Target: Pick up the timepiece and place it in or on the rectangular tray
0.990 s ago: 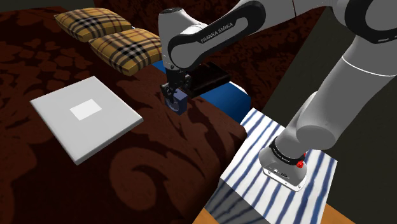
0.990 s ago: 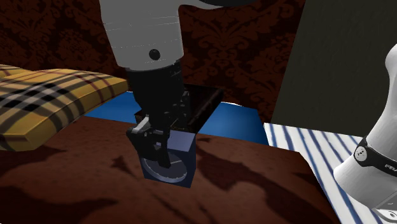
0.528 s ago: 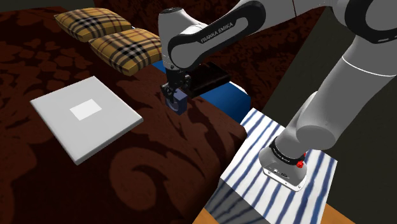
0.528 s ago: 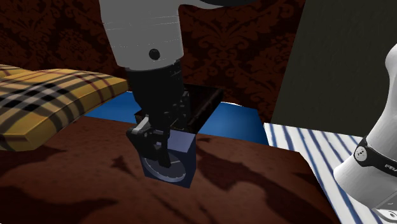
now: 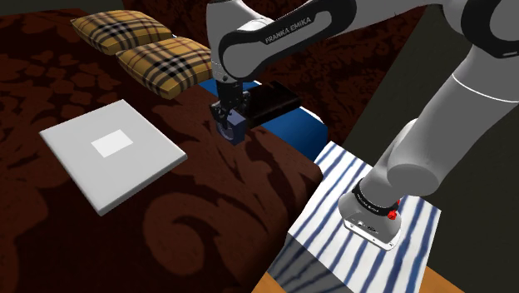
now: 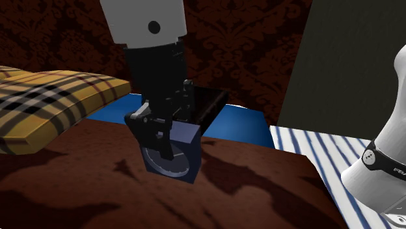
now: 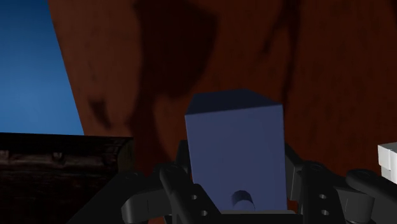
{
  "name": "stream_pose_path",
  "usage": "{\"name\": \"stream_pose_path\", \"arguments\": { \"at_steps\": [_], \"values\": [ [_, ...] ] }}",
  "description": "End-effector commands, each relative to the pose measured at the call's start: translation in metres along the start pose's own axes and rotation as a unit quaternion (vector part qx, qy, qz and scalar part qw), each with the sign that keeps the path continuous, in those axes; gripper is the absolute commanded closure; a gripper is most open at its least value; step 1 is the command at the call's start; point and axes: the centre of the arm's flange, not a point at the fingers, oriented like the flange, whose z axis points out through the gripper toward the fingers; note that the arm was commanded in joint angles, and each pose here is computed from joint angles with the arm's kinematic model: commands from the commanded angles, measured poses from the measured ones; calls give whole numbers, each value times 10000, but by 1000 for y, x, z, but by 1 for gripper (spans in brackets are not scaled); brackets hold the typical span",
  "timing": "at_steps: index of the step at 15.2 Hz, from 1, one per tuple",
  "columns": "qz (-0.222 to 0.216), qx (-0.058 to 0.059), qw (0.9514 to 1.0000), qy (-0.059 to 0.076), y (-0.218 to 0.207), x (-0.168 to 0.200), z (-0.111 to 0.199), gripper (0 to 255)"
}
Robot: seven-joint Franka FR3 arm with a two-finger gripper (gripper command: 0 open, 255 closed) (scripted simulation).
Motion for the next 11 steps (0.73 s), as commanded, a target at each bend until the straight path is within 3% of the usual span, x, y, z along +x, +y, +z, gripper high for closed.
{"name": "stream_pose_path", "arguments": {
  "at_steps": [1,11],
  "values": [
    [0,0,10000,-1,0,-1,-10,255],
    [0,0,10000,-1,1,-6,-63,255]
  ]
}}
